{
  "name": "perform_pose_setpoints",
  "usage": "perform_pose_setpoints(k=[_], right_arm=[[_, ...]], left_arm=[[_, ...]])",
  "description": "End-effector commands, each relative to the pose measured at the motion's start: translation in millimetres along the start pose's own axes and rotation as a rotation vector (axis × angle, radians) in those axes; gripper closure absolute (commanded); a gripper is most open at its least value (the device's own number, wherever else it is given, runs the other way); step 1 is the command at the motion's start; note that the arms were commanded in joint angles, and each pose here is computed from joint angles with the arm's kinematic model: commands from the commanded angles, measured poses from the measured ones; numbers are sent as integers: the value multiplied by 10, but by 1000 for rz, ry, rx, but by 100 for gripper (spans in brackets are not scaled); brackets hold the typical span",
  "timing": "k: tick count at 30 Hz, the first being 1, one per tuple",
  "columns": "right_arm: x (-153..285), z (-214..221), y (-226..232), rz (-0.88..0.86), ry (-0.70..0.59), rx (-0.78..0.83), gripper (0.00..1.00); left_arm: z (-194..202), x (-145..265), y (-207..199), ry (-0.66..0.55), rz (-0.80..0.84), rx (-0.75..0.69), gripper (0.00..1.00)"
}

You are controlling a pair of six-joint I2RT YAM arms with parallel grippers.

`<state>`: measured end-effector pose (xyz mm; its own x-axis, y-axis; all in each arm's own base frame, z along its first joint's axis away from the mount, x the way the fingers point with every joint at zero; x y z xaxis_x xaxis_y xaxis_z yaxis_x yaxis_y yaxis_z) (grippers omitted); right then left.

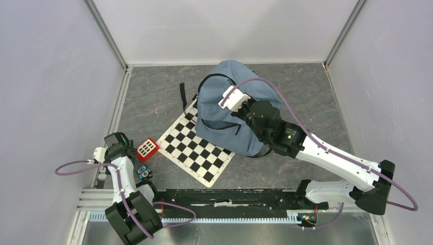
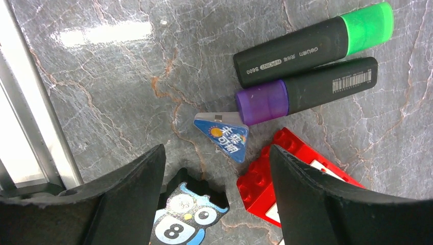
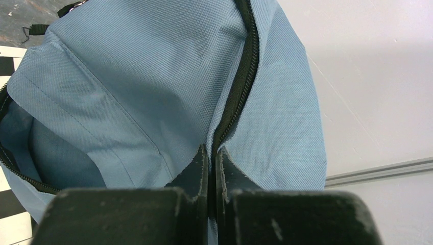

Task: Pack the student bag
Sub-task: Pick up the stationery from the center of the board.

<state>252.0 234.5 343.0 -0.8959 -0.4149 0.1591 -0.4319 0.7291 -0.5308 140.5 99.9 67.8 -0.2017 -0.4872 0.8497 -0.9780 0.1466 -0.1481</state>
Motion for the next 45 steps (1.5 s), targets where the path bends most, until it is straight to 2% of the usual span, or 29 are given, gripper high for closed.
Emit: perform_pose_setpoints(k=[1,7,12,17,20,23,25,34,42,45], right_arm=[[-29,-127,52,-32,-43,-38,100],[-41,-133,65,-37,-44,-38,100],[-42,-134,68,-38,-44,-38,100],[-44,-133,72,-40,-45,-37,100],[-43,-135,73,-42,-46,-37,100],[-37,-134,68,-40,-46,-38,100],[-39,-139,69,-42,-47,-39,100],[-49,-144,71,-42,-46,-33,100],[-39,-161,59,-42,-49,-33,100],[-40,-158,55,-40,-47,-32,100]], left_arm=[[-18,-67,-57,1,19,71,22],[28,-153,-70,43,2,86,24],[-5,-172,-93,33,5,101,26],[-66,-186,-136,19,12,109,33],[-84,-189,-151,19,14,102,42],[-91,-173,-167,13,35,90,60],[-93,-152,-186,7,65,82,69],[-120,14,-308,0,200,-9,90],[-120,3,-314,1,199,-11,95],[-114,-37,-300,2,178,7,91]])
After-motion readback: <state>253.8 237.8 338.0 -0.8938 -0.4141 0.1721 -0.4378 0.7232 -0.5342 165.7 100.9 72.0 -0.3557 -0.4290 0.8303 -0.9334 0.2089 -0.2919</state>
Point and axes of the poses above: each gripper's point midway between its finger pads, its own x axis back along the fingers, its own y axis along the line the jaws close on, z = x × y, the point moved 4 cm from there along x, back along the fingers, and after that the axes turned 4 degrees about -x, right-handed, at the moved point
